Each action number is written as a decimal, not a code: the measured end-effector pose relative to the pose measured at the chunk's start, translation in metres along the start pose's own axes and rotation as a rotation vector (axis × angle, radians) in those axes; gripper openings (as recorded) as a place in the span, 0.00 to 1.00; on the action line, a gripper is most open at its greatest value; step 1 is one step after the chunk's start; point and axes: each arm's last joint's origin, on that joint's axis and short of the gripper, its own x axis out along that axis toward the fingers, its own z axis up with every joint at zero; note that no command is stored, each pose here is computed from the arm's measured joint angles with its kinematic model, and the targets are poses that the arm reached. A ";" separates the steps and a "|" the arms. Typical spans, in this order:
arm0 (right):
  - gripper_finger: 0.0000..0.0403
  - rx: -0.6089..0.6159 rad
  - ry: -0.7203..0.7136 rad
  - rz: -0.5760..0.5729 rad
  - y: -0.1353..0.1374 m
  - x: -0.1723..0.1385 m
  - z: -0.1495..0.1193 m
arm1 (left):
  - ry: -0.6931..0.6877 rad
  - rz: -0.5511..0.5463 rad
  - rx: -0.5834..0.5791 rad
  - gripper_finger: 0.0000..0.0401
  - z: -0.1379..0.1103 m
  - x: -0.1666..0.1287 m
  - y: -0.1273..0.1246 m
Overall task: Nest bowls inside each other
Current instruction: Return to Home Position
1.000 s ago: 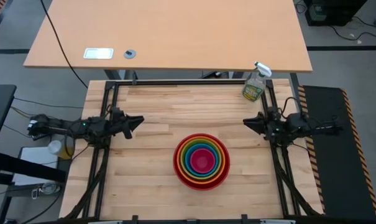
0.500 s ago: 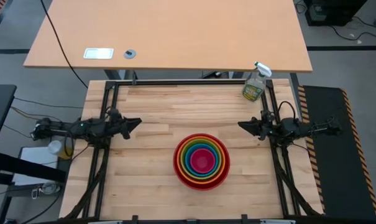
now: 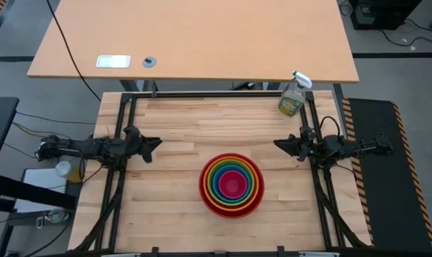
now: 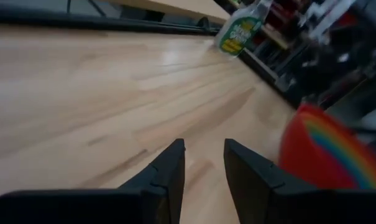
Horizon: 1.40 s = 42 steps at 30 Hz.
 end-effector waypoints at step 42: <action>0.32 -0.902 0.021 -0.067 -0.004 0.000 -0.002 | 0.023 -0.024 0.618 0.28 -0.001 0.001 -0.001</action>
